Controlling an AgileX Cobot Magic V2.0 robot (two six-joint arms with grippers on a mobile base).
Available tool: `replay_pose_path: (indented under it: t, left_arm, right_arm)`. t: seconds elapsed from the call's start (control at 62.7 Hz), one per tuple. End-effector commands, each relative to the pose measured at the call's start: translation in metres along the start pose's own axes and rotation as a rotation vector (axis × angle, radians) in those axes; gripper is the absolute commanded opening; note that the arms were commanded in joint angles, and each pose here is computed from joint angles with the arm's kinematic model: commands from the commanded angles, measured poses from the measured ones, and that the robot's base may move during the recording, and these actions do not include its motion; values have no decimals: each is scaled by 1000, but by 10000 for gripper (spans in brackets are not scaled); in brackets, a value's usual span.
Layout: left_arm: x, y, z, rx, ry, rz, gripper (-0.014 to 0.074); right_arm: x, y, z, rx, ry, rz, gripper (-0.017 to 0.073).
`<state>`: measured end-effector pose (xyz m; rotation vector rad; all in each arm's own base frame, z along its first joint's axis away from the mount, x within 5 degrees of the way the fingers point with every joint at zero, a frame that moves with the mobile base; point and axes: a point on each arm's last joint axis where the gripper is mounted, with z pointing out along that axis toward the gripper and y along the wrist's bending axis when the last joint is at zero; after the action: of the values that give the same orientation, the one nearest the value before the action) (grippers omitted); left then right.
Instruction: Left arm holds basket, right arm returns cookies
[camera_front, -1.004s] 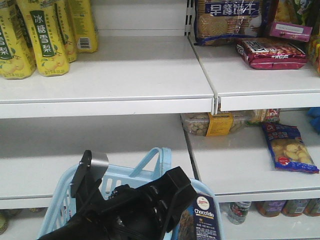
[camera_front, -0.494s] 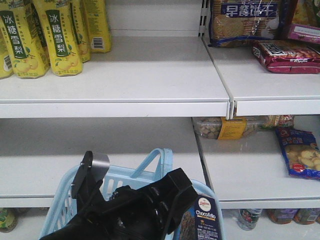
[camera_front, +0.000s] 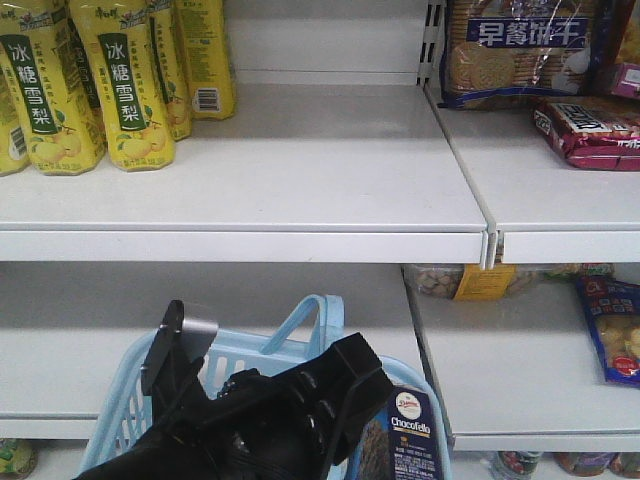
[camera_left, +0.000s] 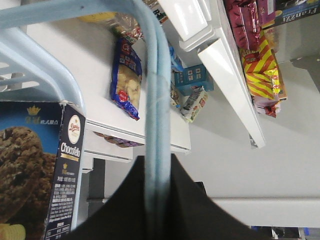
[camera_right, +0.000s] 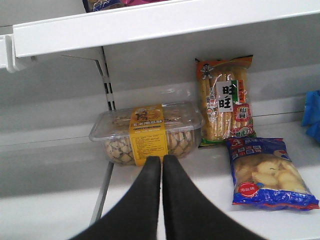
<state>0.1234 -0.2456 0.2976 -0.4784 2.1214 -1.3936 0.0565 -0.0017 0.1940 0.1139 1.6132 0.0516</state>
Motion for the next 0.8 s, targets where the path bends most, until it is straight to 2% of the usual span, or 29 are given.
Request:
replay_pose_path:
  t: [0.0,0.781]
  left_arm:
    - [-8,-17,-8,71,-48,22,-6]
    - [-8,-17,-8,71,-48,22,-6]
  right_arm:
    - [-6,0,-1,3,-85,-1,-9]
    - [-6,0,-1,3,-85,-1,-9]
